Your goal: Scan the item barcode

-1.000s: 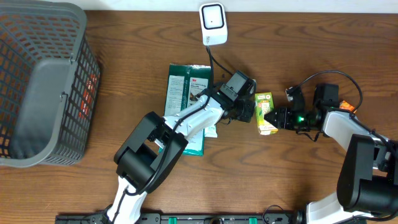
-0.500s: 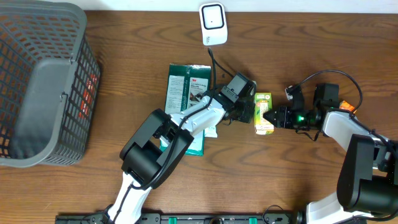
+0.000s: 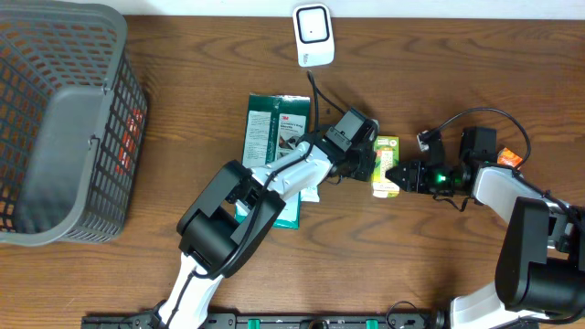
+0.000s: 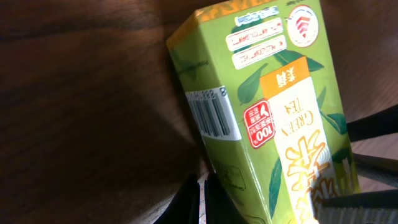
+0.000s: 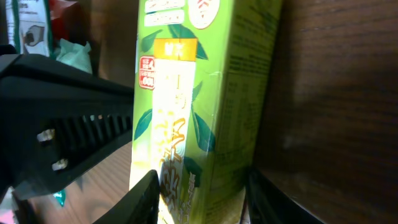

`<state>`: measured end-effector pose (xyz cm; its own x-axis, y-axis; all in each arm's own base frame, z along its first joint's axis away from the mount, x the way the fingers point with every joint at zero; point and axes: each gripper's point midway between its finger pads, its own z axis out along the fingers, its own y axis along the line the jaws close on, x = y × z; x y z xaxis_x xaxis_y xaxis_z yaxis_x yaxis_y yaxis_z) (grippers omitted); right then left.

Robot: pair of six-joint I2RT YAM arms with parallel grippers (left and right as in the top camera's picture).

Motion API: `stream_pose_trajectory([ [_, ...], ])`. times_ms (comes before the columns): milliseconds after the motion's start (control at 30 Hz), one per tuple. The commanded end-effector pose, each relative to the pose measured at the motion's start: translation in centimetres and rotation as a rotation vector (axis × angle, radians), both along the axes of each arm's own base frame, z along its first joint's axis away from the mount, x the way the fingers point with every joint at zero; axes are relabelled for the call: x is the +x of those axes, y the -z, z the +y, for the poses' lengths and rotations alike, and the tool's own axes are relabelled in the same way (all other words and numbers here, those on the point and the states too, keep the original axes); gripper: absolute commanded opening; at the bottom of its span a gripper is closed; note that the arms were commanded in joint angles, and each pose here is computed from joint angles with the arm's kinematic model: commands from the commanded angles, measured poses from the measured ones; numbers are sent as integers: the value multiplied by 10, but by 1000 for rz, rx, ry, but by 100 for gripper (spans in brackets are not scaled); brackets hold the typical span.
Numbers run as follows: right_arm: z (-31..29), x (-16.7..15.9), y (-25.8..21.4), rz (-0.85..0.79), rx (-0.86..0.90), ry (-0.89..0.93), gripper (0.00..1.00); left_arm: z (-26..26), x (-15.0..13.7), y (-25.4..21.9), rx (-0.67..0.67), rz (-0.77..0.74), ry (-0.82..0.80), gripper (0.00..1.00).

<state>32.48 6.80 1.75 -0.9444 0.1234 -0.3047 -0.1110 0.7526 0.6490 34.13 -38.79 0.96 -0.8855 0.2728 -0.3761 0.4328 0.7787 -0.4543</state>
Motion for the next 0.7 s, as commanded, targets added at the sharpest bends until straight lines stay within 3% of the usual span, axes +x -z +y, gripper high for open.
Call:
stream_pose_trajectory([
  [0, 11, -1, -14, -34, 76, -27, 38, -3, -5, 4, -12, 29, 10, 7],
  [667, 37, 3, -41, -104, 243, -98, 42, 0, -8, 21, 12, 53, 8, 8],
])
